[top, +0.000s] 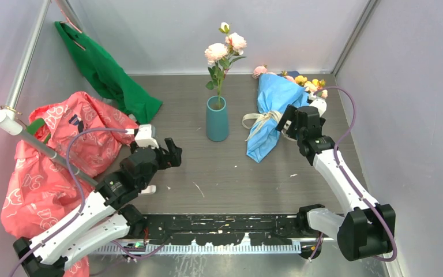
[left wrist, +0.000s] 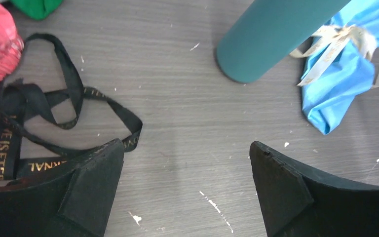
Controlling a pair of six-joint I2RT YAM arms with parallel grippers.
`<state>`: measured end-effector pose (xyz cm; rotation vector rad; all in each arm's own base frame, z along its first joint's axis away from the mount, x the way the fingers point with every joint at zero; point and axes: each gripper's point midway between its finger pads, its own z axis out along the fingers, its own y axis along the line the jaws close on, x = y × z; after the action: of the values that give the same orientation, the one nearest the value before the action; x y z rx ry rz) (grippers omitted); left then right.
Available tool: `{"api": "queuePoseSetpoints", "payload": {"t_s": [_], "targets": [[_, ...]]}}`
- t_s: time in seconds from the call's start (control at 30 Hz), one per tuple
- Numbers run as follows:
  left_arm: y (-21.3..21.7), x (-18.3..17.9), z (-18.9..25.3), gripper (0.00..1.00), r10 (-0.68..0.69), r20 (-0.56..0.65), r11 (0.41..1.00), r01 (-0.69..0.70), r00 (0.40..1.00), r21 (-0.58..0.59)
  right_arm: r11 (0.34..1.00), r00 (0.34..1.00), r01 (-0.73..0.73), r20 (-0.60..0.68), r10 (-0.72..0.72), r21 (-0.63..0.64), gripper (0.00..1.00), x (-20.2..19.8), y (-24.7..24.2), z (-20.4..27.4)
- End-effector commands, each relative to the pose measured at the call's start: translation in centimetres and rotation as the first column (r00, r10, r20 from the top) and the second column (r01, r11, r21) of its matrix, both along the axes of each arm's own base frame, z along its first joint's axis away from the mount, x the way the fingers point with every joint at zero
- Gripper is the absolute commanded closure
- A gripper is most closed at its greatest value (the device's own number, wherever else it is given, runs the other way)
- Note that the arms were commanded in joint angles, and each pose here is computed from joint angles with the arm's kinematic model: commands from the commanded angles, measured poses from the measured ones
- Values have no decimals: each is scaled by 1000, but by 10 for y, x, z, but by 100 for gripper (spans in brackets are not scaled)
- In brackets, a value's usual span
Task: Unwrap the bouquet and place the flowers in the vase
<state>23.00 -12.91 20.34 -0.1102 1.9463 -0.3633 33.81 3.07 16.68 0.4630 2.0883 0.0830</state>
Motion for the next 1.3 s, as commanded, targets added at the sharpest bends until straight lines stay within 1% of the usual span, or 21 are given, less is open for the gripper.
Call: {"api": "queuePoseSetpoints", "payload": {"t_s": [0.0, 0.13, 0.27, 0.33, 0.37, 0.4, 0.43, 0.5, 0.53, 0.57, 0.6, 0.63, 0.67, 0.7, 0.73, 0.77, 0.9, 0.97, 1.0, 1.13, 1.27], "targets": [[0, 2, -1, 1, 29, 23, 998, -28, 999, -56, 999, 998, 1, 57, -3, 32, 0, 4, 5, 11], [-1, 5, -14, 0, 29, 41, 998, -27, 999, -51, 990, 998, -50, 48, 45, 129, 0, 6, 24, -1], [2, 9, -29, 0, 60, -2, 998, -60, 998, 1, 962, 991, -128, 74, 113, 239, 0, 8, 53, -1], [1, 11, -30, 0, 75, -19, 997, -75, 997, -3, 946, 986, -166, 81, 149, 278, 6, 8, 68, 0], [0, 11, -31, 0, 76, -23, 997, -76, 997, -11, 938, 982, -185, 84, 167, 294, 13, 7, 76, 0], [-2, 11, -31, 0, 73, -25, 997, -73, 997, -25, 929, 978, -205, 86, 187, 307, 24, 6, 86, -1], [-5, 11, -31, 1, 65, -25, 997, -66, 998, -39, 923, 976, -219, 83, 203, 315, 38, 5, 94, -4], [-9, 12, -35, 6, 51, -38, 996, -54, 998, -76, 916, 970, -243, 69, 233, 319, 59, -1, 111, -14], [-12, 12, -39, 10, 43, -50, 995, -47, 998, -93, 916, 968, -249, 58, 243, 315, 71, -3, 118, -21], [-14, 12, -43, 19, 35, -62, 993, -41, 997, -110, 916, 966, -254, 40, 254, 312, 85, -5, 125, -31], [-16, 13, -48, 31, 30, -77, 991, -40, 997, -129, 913, 964, -258, 26, 263, 315, 95, -6, 130, -38], [-20, 12, -54, 46, 21, -86, 988, -34, 996, -148, 911, 961, -262, 2, 276, 320, 99, -10, 136, -49], [-25, 13, -57, 61, 7, -83, 985, -21, 997, -174, 904, 958, -274, 11, 287, 328, 99, -8, 144, -52], [-27, 13, -65, 80, 6, -101, 983, -24, 995, -183, 900, 955, -279, 4, 295, 334, 99, -8, 150, -59], [-29, 13, -70, 96, 10, -112, 980, -32, 994, -198, 895, 952, -288, -2, 307, 342, 99, -8, 156, -64], [-31, 13, -75, 100, 7, -120, 978, -32, 993, -208, 889, 950, -291, -7, 313, 354, 99, -8, 161, -69], [-48, 17, -85, 100, -47, -103, 963, 18, 994, -270, 867, 943, -302, -12, 334, 397, 99, -1, 177, -85], [-56, 20, -88, 100, -76, -97, 952, 44, 992, -301, 853, 943, -307, 17, 332, 421, 99, 7, 184, -88], [-62, 21, -89, 100, -105, -94, 947, 71, 990, -314, 827, 933, -331, 25, 360, 453, 99, 7, 193, -91], [-82, 35, -103, 100, -191, -130, 926, 135, 973, -352, 778, 916, -353, 22, 401, 521, 99, 18, 216, -108], [-93, 49, -119, 100, -225, -153, 891, 139, 962, -432, 725, 909, -338, 9, 417, 600, 99, 29, 236, -134]]}}
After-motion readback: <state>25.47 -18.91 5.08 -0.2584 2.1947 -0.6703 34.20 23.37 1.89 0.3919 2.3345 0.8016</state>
